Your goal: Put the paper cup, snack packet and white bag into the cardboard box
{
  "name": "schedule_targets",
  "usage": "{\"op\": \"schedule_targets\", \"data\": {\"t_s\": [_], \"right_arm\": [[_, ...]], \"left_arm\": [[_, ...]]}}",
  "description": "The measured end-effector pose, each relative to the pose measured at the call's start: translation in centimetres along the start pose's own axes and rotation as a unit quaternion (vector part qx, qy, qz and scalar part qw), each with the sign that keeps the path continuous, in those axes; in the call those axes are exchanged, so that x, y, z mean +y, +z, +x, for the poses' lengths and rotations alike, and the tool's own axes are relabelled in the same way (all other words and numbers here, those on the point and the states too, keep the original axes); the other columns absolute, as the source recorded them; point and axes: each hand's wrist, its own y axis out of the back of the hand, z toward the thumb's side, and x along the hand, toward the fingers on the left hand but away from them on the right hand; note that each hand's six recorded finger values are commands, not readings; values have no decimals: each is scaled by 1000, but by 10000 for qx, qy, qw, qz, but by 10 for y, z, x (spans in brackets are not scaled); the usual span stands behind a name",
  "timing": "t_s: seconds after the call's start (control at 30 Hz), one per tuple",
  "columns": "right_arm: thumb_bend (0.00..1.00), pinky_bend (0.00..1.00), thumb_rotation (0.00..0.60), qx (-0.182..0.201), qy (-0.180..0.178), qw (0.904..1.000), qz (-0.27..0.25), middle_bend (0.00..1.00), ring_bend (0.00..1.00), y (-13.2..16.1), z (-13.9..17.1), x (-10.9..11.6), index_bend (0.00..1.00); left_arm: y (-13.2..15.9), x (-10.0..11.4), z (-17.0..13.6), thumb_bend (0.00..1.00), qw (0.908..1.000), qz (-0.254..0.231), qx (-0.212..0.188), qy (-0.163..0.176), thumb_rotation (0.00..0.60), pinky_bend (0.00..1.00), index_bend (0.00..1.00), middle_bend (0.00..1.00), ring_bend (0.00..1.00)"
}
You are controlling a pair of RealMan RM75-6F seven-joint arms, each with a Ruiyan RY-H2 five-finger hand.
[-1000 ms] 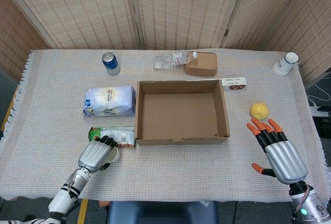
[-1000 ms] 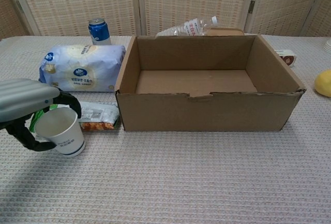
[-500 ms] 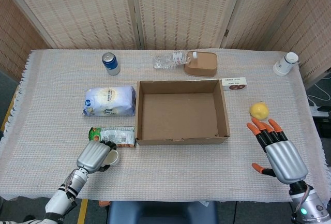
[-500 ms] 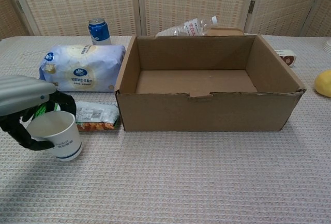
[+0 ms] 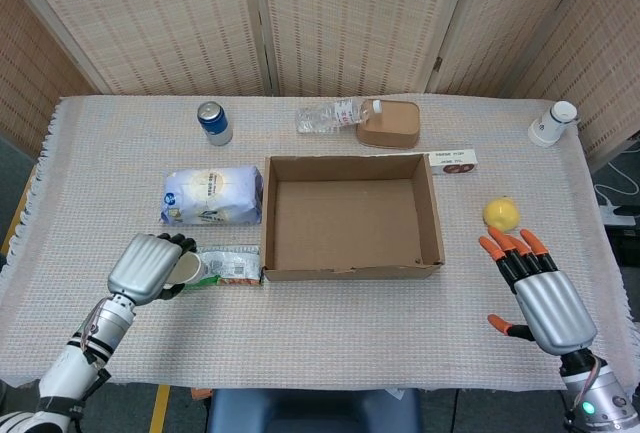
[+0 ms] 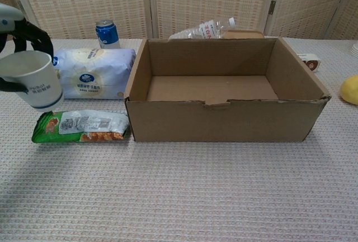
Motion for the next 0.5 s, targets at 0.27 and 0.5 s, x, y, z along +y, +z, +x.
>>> {"op": "schedule_targets", "data": {"t_s": [0.27, 0.5], "right_arm": [[0, 0, 600, -25, 10, 10000, -4, 0, 0, -1, 0, -1, 4], [0, 0, 600, -80, 33, 10000, -11, 0, 0, -5, -2, -2, 4]], "left_arm": [[-12, 77, 11, 293, 9985, 349, 103, 410, 600, 597, 511, 519, 440], [37, 122, 36, 293, 9976, 261, -466, 441, 600, 611, 512, 521, 443]]}}
